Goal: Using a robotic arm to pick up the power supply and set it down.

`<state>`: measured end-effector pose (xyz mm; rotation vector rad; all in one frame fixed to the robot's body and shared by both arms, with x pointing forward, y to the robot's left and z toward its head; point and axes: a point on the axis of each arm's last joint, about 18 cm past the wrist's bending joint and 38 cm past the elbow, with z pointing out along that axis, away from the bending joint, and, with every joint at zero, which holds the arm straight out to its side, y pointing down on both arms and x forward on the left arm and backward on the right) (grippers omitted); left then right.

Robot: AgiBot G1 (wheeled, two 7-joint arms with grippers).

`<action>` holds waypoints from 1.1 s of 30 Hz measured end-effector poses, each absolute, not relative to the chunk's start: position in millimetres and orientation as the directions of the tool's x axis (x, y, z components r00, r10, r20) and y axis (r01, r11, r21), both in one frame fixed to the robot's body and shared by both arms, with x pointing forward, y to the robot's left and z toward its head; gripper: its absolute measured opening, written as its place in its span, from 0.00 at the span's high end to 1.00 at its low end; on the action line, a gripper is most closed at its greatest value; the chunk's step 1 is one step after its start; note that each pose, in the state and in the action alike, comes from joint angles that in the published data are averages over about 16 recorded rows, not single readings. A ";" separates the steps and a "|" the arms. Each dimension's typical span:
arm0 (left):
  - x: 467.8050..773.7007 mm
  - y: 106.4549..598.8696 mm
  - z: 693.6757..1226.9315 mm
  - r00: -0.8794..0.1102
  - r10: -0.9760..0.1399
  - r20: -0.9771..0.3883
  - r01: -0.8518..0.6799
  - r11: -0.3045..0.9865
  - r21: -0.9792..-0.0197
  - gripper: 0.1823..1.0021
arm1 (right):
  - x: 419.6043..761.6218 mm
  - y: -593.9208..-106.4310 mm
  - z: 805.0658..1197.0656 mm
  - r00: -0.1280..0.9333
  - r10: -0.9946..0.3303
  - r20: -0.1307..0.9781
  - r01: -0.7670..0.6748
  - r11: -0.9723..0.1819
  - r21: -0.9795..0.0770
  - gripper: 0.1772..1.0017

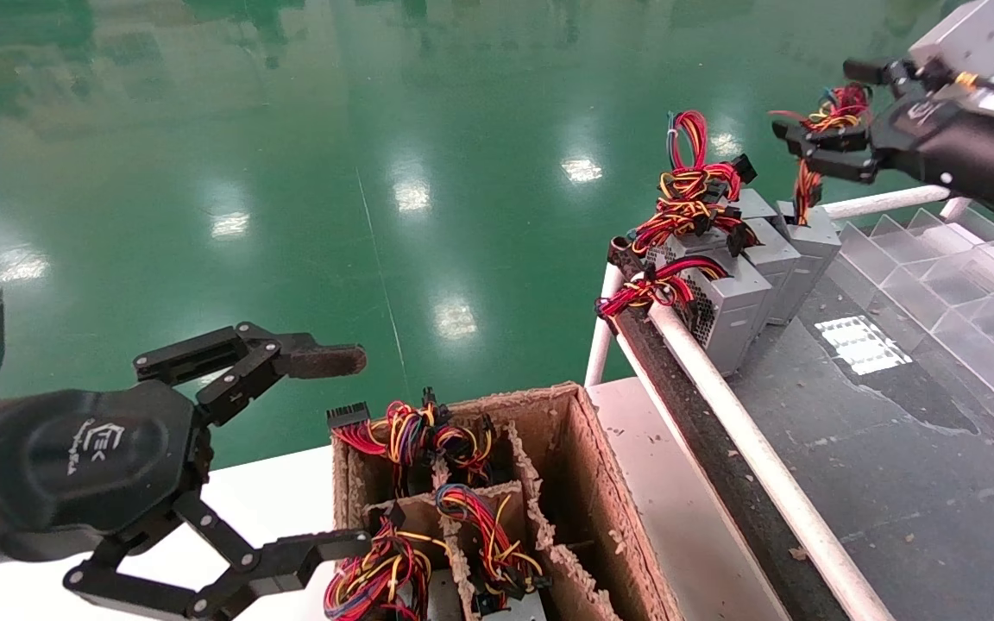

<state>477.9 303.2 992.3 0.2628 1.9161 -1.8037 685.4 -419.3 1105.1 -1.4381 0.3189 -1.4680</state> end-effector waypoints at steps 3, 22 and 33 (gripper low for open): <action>477.9 303.2 992.3 -0.860 -0.190 -0.473 0.460 0.107 -0.881 0.00 | 680.0 -417.3 1106.9 0.252 -0.782 0.570 0.483 -0.409 -0.774 0.26; 477.9 303.2 992.3 -0.860 -0.190 -0.473 0.460 0.107 -0.881 0.00 | 642.2 -407.8 1095.6 0.407 -0.746 0.526 0.569 -0.243 -0.785 0.01; 477.9 303.2 992.3 -0.860 -0.190 -0.473 0.460 0.107 -0.881 0.00 | 621.0 -397.1 1085.0 0.475 -0.694 0.541 0.588 -0.207 -0.782 0.00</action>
